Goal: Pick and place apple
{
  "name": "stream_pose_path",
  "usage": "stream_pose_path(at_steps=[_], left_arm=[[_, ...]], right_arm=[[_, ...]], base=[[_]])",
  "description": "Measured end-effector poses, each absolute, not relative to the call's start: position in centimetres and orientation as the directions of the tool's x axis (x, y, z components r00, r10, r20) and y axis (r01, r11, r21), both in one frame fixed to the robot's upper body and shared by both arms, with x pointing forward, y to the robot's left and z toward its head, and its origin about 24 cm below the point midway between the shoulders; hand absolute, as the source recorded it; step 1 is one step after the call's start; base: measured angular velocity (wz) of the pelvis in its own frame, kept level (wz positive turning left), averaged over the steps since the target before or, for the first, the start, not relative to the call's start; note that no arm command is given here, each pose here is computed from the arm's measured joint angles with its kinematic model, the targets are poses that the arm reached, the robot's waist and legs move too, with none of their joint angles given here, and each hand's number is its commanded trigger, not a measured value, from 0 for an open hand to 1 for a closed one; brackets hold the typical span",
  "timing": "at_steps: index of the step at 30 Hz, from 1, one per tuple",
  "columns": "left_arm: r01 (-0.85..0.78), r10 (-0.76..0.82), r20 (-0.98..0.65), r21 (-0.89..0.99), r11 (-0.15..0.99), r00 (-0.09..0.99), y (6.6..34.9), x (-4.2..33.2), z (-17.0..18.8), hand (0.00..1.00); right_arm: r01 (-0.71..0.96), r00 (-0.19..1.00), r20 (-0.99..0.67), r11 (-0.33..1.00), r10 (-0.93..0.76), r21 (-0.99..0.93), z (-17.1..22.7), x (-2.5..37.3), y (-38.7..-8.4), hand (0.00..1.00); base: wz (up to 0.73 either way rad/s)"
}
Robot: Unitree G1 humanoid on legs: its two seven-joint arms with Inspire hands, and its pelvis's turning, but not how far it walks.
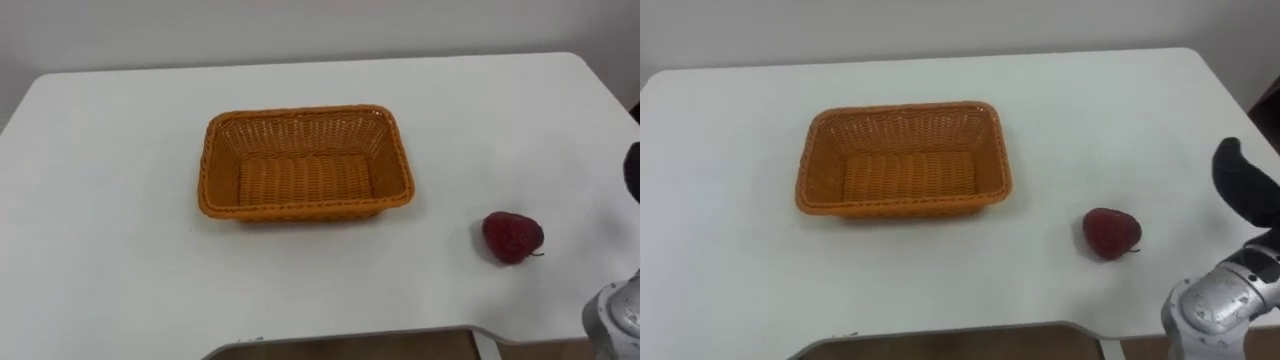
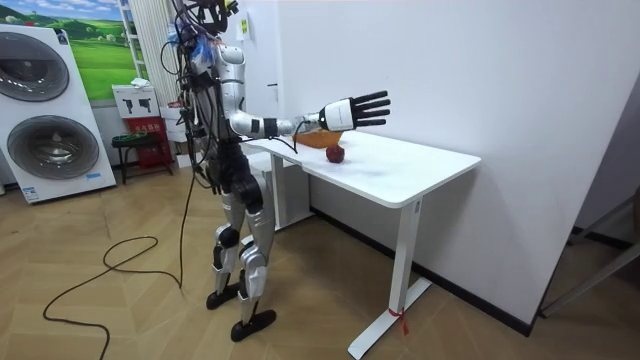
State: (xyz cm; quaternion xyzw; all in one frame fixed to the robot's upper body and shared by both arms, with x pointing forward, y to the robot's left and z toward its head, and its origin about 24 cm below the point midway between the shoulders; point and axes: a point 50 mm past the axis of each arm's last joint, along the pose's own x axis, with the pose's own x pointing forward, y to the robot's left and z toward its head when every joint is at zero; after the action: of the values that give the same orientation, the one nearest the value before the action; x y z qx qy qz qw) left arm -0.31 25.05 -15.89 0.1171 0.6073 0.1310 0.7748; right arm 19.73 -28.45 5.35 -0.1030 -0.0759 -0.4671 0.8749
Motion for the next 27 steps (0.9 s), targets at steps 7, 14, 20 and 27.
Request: stream_pose_path(at_steps=[7, 14, 20, 27], left_arm=[[-0.052, 0.348, -0.911, 0.345, 0.937, 0.223, 25.1, -0.6, -15.9, 0.00], [-0.051, 0.350, -0.909, 0.348, 0.936, 0.225, 25.3, -0.5, -15.9, 0.00], [-0.048, 0.349, -0.912, 0.347, 0.937, 0.218, 25.3, -0.7, -15.9, 0.00], [-0.040, 0.317, -0.924, 0.316, 0.948, 0.214, 25.2, -0.7, -16.0, 0.00]], right_arm=[[0.661, 0.746, 0.086, 0.718, -0.660, -0.219, 2.3, 20.3, -26.7, 0.00], [0.549, 0.820, -0.013, 0.792, -0.572, -0.266, 0.4, 19.5, -26.0, 0.00], [0.484, 0.850, -0.071, 0.826, -0.522, -0.289, -0.8, 19.4, -25.8, 0.00], [0.406, 0.875, -0.143, 0.861, -0.463, -0.306, -2.1, 19.1, -25.4, 0.00]], base=[[0.00], [-0.01], [0.00], [0.00]])
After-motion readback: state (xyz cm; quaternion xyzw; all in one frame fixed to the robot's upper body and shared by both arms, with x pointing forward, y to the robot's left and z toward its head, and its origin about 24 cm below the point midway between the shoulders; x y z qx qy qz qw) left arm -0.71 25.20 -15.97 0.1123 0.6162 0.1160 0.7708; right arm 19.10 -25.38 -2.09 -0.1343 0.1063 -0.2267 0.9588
